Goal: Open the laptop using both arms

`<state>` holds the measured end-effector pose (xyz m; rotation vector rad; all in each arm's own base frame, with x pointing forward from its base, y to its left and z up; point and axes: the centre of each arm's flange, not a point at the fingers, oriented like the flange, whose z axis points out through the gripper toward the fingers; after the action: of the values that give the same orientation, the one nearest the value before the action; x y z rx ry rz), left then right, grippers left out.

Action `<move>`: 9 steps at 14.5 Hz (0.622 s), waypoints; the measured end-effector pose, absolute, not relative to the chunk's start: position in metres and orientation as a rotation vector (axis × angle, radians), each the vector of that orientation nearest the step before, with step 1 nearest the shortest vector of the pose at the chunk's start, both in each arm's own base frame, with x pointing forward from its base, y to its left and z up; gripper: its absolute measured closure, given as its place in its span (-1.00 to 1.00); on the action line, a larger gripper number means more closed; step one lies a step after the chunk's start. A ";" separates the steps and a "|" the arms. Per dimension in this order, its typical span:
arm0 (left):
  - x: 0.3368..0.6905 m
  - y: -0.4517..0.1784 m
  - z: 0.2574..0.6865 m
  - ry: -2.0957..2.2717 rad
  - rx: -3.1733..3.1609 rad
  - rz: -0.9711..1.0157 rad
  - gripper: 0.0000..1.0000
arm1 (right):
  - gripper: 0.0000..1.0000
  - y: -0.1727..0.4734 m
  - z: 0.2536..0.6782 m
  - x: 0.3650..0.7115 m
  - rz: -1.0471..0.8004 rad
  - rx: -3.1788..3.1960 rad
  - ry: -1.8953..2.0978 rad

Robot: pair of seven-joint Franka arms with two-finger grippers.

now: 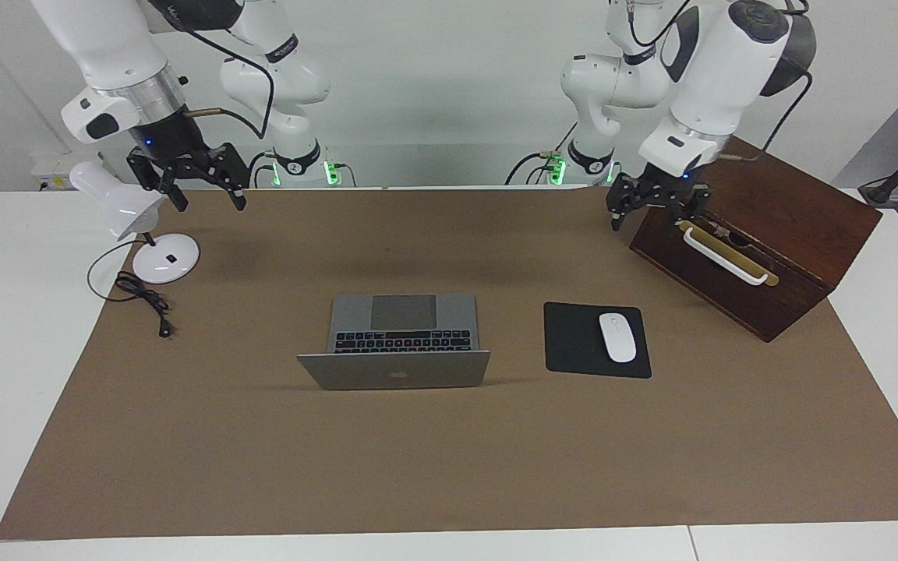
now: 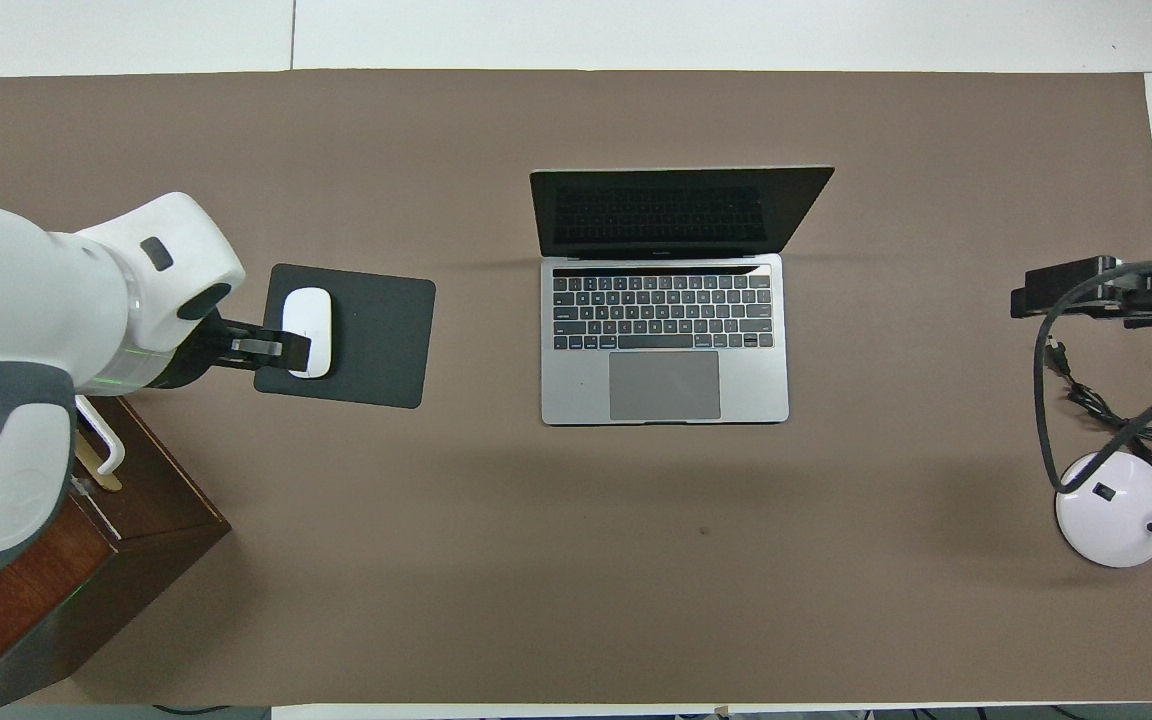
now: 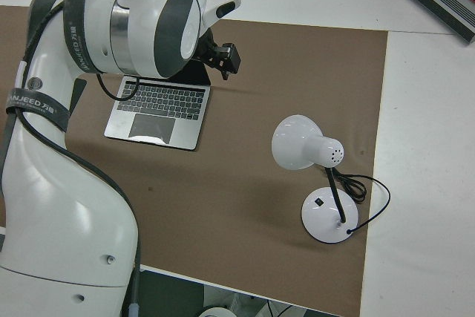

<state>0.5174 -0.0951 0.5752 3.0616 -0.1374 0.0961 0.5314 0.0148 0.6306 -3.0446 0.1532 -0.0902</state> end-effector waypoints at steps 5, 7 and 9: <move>0.520 -0.012 0.587 0.080 3.067 0.099 -1.00 | -1.00 0.006 0.625 0.526 -0.015 -3.067 0.172; 0.520 0.000 0.588 0.117 3.066 0.103 -1.00 | -1.00 -0.002 0.623 0.523 0.022 -3.112 0.180; 0.521 0.006 0.591 0.133 3.066 0.113 -1.00 | -1.00 -0.005 0.623 0.523 0.028 -3.142 0.182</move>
<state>0.5206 0.0058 0.5907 3.0657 0.1334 0.1128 0.5226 -0.0049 0.6227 -3.1415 0.1816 0.0278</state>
